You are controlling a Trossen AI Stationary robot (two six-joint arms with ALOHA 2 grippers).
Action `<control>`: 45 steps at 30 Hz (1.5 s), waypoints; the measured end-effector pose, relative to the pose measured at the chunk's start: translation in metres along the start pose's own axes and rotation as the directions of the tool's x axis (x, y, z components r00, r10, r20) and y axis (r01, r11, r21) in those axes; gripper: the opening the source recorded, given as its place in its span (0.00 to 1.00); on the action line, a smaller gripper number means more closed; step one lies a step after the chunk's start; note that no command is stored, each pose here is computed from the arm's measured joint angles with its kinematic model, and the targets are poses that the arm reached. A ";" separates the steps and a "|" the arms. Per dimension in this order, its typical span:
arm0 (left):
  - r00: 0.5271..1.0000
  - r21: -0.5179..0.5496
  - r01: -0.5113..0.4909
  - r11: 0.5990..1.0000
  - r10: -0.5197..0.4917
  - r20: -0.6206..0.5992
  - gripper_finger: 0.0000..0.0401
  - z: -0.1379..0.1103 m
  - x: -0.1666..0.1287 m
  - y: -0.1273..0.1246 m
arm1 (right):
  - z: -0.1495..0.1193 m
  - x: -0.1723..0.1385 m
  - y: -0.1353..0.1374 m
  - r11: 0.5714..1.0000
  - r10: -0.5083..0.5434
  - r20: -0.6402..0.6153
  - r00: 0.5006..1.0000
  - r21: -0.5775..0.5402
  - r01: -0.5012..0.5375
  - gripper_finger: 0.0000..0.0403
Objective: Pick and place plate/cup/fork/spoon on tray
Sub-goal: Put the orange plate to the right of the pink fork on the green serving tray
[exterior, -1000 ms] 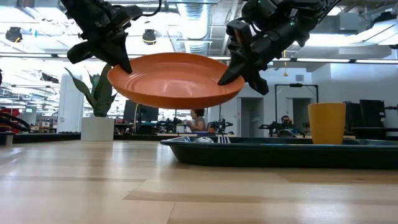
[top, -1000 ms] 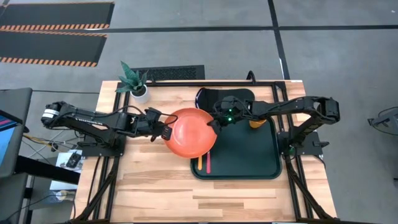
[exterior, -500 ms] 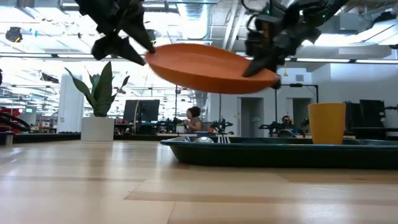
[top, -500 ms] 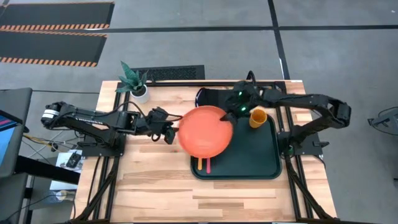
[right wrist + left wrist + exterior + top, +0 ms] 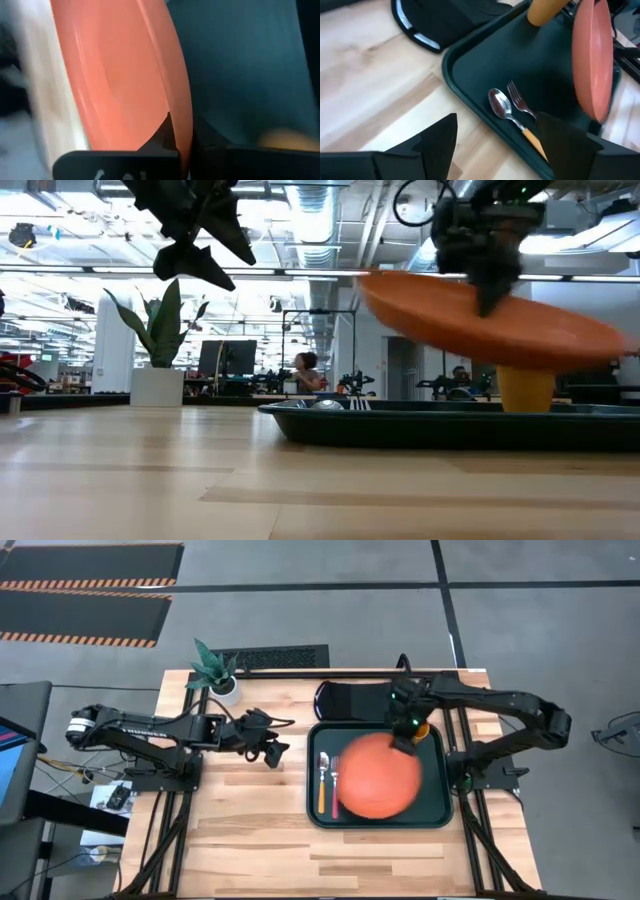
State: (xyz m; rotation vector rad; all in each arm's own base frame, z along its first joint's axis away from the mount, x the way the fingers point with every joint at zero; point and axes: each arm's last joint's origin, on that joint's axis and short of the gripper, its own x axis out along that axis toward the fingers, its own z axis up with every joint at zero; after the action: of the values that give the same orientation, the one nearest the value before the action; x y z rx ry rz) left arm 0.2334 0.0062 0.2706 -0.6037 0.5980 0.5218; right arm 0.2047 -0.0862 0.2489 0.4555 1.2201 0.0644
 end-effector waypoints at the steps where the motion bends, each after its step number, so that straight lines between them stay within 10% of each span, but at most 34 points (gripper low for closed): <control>1: 1.000 0.006 -0.008 1.000 0.008 0.007 0.63 0.001 0.000 0.001 | -0.005 0.000 0.002 0.999 -0.033 -0.047 0.998 -0.028 0.032 0.04; 22: 0.997 -0.027 -0.079 0.997 0.079 0.024 0.63 0.017 0.006 0.022 | 0.011 0.052 -0.003 0.947 -0.150 -0.254 0.955 -0.314 0.065 0.04; 45: 0.996 -0.004 -0.084 0.996 0.084 0.026 0.63 0.017 0.006 0.022 | 0.018 0.060 -0.011 0.912 -0.289 -0.236 0.928 -0.362 0.192 0.57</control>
State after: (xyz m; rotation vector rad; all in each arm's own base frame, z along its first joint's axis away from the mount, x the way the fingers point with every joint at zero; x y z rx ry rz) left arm 0.2301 0.0344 0.2696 -0.5758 0.6001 0.6084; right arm 0.2401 -0.0840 0.1960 -0.0088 1.5093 0.1238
